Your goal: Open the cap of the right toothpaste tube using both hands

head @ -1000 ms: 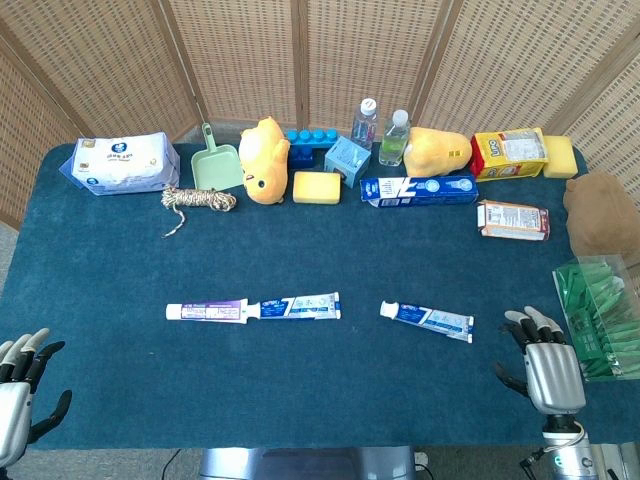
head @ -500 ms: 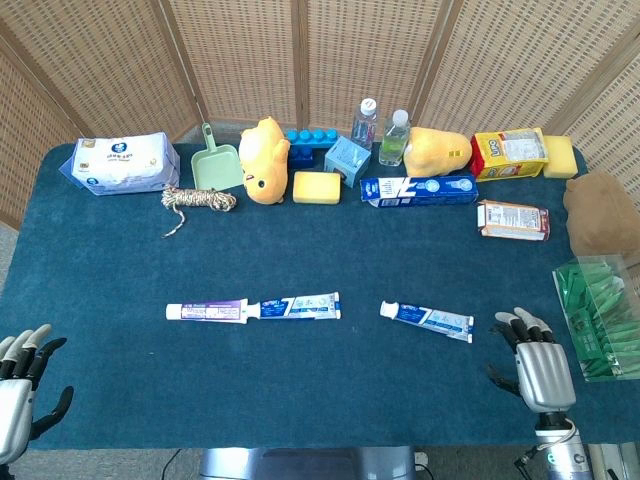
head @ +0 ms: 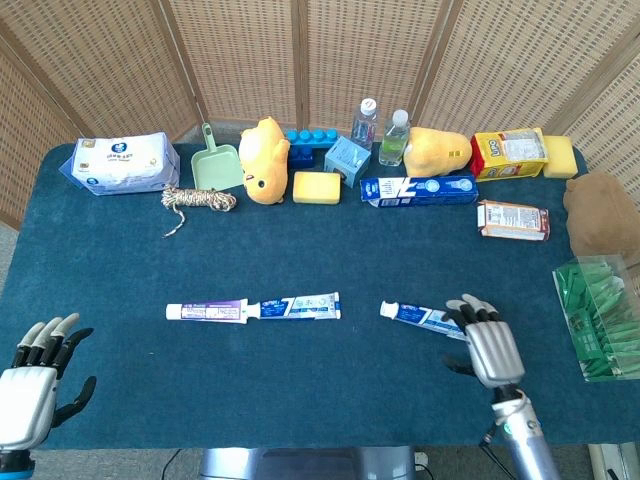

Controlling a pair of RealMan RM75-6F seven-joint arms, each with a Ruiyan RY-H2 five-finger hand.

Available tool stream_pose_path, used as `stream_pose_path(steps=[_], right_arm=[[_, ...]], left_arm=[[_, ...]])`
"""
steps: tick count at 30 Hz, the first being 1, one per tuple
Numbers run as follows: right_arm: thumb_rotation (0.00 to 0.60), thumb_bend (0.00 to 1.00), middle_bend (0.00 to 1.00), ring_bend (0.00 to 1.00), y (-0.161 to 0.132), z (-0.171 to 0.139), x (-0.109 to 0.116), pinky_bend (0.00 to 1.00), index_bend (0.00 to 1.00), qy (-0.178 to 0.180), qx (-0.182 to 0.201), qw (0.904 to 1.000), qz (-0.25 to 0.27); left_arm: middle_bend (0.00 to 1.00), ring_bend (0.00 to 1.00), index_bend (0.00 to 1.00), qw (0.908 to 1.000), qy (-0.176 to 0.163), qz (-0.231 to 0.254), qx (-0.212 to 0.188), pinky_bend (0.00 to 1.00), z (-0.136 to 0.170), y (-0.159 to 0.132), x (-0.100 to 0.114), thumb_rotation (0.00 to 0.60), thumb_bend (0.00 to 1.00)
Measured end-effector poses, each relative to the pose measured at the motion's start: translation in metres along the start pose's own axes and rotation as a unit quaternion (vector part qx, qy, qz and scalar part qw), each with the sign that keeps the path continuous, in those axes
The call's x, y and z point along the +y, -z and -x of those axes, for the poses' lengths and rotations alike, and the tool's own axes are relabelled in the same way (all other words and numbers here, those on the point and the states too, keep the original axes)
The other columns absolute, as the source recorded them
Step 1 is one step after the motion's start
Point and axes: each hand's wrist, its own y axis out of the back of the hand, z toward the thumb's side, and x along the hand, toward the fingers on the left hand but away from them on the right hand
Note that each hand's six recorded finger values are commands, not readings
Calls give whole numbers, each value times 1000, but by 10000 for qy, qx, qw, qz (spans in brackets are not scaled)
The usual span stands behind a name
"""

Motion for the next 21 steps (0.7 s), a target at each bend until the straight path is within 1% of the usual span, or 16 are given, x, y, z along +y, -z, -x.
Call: stream_pose_path(steps=[3,9,14,21], right_arm=[[600,125,281,152,-9,15,-3,208,350,-13,56,10000,-24],[600,114,275,152,-22,35,-14,208,343,-142,53,9998,-91],[600,112,265,152,-26,46,-24,208,341,-235,55,9994,-265],[600,114,265,152,-25,58,-33,208,340,-289,62,9980,-559]], left_arm=[[128,104,190,10000,-7,-2,-15,76,-5,-2,0,600,315],[124,104,189,9999,115,-4,-12,75,-11,-4,-6,600,316],[121,103,189,9998,197,5,23,75,-14,-3,-10,600,315],[120,103,189,9998,195,3,42,75,-15,-2,-10,600,315]])
